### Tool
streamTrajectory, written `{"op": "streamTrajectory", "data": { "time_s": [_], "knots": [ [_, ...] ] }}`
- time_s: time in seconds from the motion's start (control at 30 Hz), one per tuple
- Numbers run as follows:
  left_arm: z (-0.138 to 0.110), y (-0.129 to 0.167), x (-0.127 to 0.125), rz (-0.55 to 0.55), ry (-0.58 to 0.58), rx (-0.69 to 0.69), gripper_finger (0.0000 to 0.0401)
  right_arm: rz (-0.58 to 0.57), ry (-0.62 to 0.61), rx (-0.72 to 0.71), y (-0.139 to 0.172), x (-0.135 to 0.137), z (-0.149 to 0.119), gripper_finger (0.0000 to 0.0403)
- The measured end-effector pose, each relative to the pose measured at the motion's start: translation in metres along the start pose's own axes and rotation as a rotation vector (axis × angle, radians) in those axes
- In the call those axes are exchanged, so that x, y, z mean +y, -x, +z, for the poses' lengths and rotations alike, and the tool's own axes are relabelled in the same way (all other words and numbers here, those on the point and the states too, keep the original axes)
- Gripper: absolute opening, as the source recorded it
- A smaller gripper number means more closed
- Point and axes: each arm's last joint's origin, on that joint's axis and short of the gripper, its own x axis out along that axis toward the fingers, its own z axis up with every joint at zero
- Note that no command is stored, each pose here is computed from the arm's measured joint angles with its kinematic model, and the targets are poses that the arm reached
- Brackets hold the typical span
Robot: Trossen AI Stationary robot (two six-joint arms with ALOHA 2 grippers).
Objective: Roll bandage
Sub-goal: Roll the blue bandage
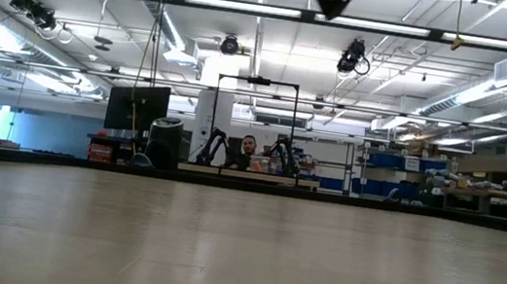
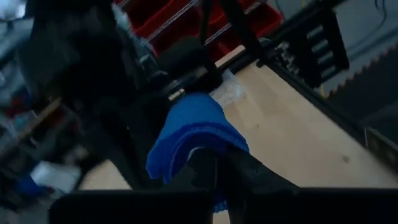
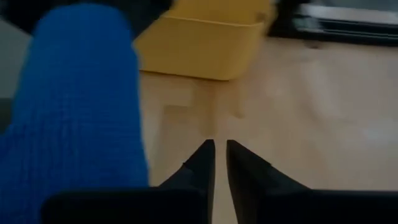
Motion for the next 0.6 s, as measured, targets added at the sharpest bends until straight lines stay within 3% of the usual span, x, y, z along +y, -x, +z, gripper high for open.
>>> {"op": "streamTrajectory", "data": {
  "time_s": [0.17,0.27,0.43,0.6],
  "knots": [
    [-0.004,-0.010,0.007,-0.028,0.200,0.008,0.0021,-0.153,0.044,0.020,0.028,0.003,0.004,0.0062],
    [-0.009,-0.021,0.017,-0.025,0.396,0.021,0.0021,-0.216,0.049,0.019,0.049,0.005,0.008,0.0069],
    [-0.040,-0.041,0.040,0.057,0.709,0.095,0.0021,-0.385,0.064,0.066,0.083,0.004,0.002,0.0071],
    [-0.076,-0.056,0.064,0.084,0.909,0.165,0.0021,-0.466,0.030,0.104,0.098,0.003,-0.008,0.0066]
  ]
}}
